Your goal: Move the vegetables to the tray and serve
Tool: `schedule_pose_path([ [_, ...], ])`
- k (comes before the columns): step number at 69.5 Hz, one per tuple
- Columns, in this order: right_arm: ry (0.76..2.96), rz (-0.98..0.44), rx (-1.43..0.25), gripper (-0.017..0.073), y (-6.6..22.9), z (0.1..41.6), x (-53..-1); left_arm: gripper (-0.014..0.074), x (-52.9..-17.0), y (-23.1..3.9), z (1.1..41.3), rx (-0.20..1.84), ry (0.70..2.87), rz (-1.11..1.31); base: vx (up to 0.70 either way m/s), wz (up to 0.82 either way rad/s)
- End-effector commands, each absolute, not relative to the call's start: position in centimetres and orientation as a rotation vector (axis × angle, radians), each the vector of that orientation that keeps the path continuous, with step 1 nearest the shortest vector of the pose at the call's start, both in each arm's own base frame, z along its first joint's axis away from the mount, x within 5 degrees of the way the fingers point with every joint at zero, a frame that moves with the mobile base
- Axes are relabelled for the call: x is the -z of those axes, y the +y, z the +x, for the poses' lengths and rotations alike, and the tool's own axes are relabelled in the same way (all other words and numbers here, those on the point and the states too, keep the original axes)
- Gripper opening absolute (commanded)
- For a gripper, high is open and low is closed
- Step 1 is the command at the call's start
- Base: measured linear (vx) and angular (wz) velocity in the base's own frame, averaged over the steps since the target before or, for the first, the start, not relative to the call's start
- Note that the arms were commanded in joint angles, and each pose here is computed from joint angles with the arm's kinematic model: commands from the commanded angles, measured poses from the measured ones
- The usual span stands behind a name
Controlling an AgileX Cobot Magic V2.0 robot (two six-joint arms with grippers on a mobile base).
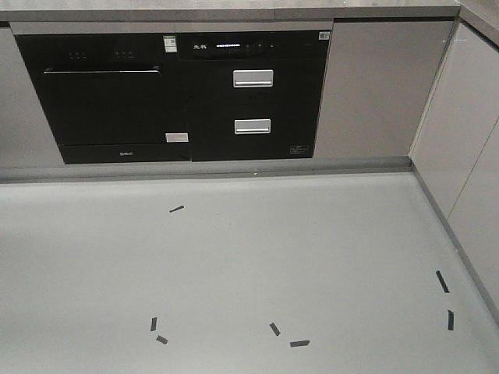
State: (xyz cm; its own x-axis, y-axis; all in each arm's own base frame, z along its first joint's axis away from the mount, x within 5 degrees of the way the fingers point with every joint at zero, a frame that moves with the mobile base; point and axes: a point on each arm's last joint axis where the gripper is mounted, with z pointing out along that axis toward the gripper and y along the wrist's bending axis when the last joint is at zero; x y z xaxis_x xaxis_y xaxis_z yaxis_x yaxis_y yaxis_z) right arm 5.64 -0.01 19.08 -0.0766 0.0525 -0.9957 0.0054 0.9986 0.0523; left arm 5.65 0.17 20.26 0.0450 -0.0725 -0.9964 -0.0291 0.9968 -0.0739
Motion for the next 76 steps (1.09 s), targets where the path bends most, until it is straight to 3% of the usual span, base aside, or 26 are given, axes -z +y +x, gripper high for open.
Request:
schedule_pose_path([
  [1,1.576,0.035,-0.031,-0.0003,-0.02,5.68,-19.55,-0.0006,-20.78,0.22,5.52,0.036,1.448,-0.087,0.11,-0.03],
  [76,1.576,0.035,-0.031,-0.0003,-0.02,5.68,-19.55,-0.0006,-20.78,0.22,5.52,0.036,1.448,-0.087,0.07,0.02],
])
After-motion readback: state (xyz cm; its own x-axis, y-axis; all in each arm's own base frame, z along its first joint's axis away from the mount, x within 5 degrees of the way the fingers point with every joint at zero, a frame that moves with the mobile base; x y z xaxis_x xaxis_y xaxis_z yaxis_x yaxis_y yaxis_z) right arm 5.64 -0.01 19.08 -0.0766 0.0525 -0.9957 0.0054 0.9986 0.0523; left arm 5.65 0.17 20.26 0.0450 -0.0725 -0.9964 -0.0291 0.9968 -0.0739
